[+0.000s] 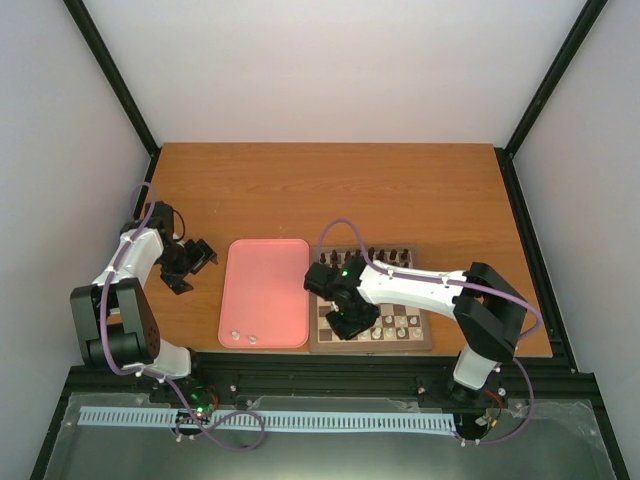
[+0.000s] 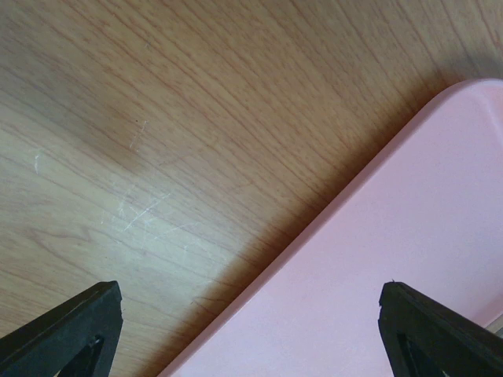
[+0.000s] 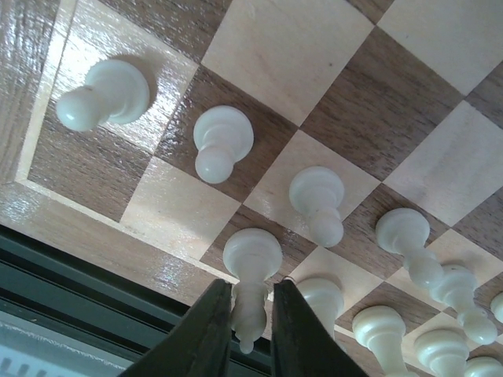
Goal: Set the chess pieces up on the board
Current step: Place the chess piece on the chessboard.
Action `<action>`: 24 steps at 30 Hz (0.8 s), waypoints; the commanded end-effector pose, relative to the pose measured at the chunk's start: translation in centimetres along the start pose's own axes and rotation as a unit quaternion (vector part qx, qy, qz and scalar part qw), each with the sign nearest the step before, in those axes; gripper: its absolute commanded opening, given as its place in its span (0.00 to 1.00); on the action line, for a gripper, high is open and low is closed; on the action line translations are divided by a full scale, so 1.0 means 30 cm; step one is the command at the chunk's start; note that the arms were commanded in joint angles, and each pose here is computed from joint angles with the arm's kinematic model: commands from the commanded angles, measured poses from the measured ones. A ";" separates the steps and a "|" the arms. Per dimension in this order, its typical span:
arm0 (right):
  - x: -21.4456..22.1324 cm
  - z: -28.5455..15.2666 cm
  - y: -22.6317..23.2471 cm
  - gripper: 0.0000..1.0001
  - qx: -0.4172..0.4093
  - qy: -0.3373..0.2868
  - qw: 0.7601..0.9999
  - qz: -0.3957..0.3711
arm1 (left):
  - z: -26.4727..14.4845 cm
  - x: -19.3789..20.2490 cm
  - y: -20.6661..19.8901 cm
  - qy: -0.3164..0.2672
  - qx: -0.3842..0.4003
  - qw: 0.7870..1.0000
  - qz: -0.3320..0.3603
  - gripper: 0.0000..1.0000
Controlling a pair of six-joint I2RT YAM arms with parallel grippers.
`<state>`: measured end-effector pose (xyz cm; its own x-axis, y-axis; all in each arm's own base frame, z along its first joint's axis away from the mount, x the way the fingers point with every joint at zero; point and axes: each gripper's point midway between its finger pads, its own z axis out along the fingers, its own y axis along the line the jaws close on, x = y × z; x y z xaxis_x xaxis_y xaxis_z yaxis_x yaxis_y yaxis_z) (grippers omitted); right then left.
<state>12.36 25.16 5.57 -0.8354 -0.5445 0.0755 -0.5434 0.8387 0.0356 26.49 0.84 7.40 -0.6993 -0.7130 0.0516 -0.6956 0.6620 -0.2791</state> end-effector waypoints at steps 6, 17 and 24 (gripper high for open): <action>-0.006 -0.034 -0.004 0.18 -0.001 -0.015 1.000 0.002 | -0.013 -0.017 -0.024 -0.011 0.008 1.000 0.004 1.00; -0.052 -0.246 0.049 0.28 -0.035 -0.063 0.997 -0.007 | -0.012 -0.019 -0.026 -0.011 0.009 1.000 0.003 1.00; -0.202 -0.326 0.168 0.37 -0.058 -0.103 0.992 -0.050 | -0.014 -0.020 -0.031 -0.011 0.011 1.000 0.003 1.00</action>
<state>14.92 30.03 14.61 -0.8205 -0.5594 -0.1178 -0.5714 0.8094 0.1358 26.50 0.77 7.40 -0.7007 -0.7115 0.0521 -0.6942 0.6632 -0.2797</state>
